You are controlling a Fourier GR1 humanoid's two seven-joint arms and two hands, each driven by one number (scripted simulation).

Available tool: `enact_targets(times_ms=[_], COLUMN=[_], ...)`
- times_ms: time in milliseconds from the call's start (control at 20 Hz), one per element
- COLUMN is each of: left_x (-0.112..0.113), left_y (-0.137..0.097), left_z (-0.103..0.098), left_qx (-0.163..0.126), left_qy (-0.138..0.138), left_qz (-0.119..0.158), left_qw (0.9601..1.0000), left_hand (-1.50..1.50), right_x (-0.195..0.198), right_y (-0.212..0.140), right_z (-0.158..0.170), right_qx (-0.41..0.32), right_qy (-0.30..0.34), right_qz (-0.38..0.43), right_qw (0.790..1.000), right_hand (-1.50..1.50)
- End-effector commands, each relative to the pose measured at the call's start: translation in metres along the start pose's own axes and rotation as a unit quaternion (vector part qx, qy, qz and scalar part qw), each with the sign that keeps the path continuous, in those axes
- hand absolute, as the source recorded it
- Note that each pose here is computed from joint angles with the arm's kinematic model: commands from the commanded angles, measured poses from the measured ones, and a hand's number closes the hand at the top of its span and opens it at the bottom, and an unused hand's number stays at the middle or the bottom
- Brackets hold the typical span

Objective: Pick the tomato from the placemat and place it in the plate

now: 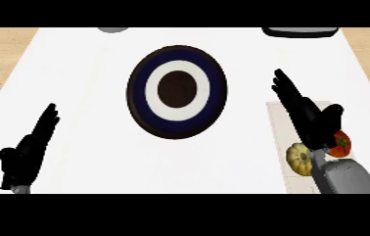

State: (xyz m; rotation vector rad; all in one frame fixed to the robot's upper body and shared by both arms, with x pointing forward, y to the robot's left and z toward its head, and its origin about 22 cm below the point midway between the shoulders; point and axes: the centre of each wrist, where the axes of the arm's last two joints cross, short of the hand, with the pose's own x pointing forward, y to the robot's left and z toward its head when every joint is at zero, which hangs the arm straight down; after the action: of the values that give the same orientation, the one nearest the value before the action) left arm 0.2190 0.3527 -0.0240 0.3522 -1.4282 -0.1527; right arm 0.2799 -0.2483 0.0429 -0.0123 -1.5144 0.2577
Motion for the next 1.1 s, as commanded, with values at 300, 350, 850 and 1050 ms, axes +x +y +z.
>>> enact_targets(times_ms=[300,350,850,1050], left_x=[0.016,0.016,0.021,0.018], left_y=[-0.026,-0.036,-0.051,-0.062], left_z=[-0.014,-0.012,-0.013,-0.003], left_qx=[-0.031,-0.037,-0.052,-0.051], left_qy=[-0.033,-0.038,-0.050,-0.041], left_qz=[0.037,0.058,0.068,0.069], left_qw=[0.9983,0.9969,0.9951,0.9955], left_hand=[0.00,0.00,0.00,0.00], right_x=[0.070,0.048,-0.091,-0.090], right_y=[-0.077,-0.074,-0.058,-0.109], right_z=[-0.003,0.002,0.097,0.124], right_qx=[0.032,-0.040,-0.118,-0.154], right_qy=[-0.138,-0.188,-0.262,-0.254], right_qz=[0.247,0.200,0.091,0.106], right_qw=[0.959,0.961,0.953,0.949], right_hand=[1.50,1.50,-1.50,-1.50])
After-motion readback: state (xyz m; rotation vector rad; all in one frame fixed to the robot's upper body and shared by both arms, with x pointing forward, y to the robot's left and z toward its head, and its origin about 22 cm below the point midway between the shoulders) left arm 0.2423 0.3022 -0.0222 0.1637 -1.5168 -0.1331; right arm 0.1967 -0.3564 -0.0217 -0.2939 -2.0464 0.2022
